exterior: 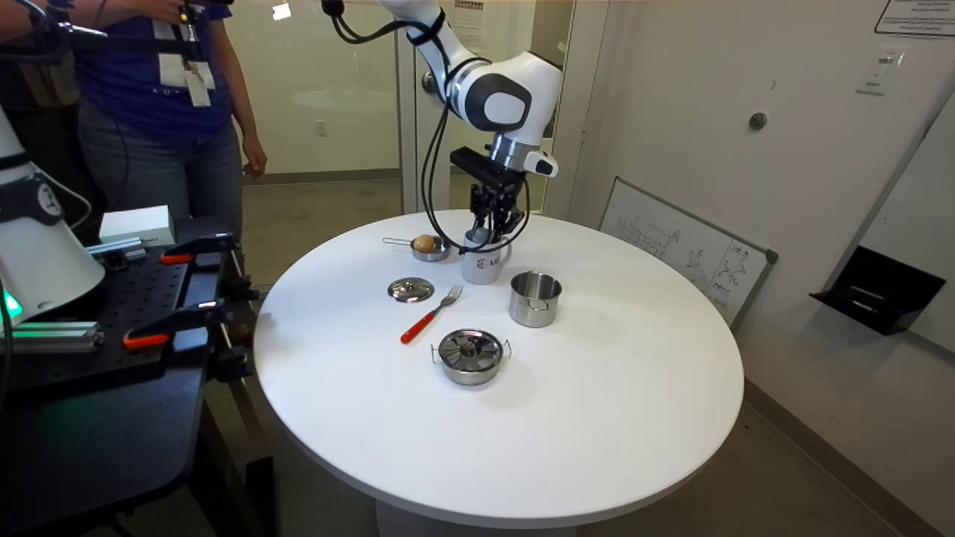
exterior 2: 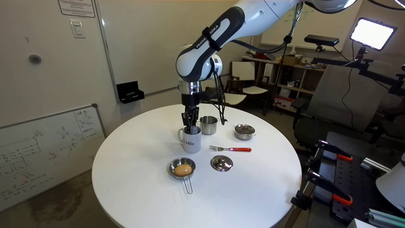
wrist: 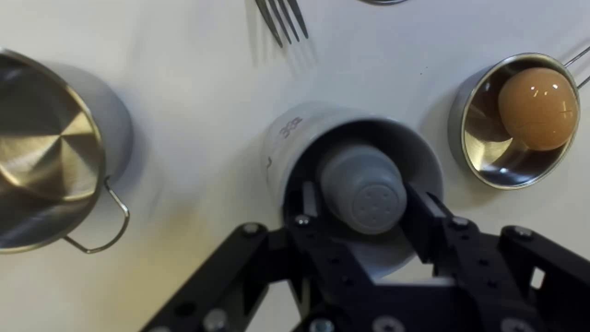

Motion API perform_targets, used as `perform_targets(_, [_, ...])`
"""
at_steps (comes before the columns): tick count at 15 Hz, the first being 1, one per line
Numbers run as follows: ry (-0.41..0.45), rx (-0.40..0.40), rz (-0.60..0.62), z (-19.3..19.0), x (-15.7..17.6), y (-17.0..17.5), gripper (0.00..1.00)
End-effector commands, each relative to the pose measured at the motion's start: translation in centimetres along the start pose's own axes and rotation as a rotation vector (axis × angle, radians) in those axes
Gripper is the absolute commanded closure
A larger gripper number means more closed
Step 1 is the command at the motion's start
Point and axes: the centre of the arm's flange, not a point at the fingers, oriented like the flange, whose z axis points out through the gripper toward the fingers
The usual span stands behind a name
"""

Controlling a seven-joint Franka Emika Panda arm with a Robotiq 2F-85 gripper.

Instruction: Put the salt and pepper shaker in the mug

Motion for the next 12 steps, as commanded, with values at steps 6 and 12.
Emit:
perform_targets(6, [0.011,-0.049,0.039,-1.6,1.2,1.0,0.51])
perform_targets(12, [0.034,-0.074,0.047,-3.3,1.1,1.3,0.57])
